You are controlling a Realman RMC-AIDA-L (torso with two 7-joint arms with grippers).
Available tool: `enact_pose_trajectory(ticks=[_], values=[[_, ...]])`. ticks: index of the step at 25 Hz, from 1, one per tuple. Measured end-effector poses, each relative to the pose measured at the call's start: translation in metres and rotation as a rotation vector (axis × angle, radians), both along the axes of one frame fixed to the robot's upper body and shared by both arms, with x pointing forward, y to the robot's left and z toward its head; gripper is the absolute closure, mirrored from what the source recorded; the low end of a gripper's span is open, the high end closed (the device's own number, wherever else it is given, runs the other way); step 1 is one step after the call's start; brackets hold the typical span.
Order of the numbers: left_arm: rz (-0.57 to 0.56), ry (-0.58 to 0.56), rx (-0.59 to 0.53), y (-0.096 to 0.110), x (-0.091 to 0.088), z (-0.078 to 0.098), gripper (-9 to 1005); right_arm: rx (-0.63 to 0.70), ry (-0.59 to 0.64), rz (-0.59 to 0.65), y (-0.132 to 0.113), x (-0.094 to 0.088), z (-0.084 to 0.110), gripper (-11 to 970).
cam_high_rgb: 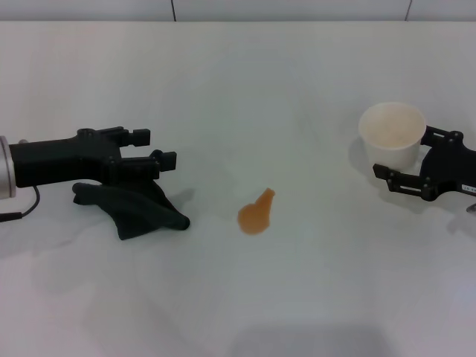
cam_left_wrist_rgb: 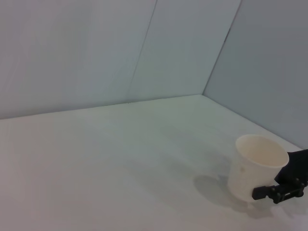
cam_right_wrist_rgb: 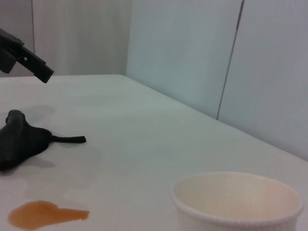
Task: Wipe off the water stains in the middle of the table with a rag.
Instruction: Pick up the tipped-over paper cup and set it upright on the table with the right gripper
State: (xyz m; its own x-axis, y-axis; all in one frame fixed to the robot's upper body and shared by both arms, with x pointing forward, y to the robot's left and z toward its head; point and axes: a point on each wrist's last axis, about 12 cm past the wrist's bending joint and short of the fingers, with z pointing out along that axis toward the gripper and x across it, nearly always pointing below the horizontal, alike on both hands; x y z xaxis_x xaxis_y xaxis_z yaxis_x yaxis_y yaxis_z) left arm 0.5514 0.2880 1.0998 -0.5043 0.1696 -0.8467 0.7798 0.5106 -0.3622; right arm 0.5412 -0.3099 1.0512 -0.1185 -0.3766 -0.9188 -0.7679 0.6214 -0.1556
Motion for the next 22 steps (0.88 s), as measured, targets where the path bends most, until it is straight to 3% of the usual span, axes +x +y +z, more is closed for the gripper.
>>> enact_pose_trajectory(ticks=[16,22], values=[[0.006,-0.006,-0.012,0.0003,0.0009,0.0018,150,-0.007,0.005,-0.02,-0.0015,0.0001,-0.0029,103],[0.005,-0.006,-0.013,0.0002,0.0007,0.0018,150,-0.004,0.009,-0.023,-0.002,-0.0001,-0.003,104]])
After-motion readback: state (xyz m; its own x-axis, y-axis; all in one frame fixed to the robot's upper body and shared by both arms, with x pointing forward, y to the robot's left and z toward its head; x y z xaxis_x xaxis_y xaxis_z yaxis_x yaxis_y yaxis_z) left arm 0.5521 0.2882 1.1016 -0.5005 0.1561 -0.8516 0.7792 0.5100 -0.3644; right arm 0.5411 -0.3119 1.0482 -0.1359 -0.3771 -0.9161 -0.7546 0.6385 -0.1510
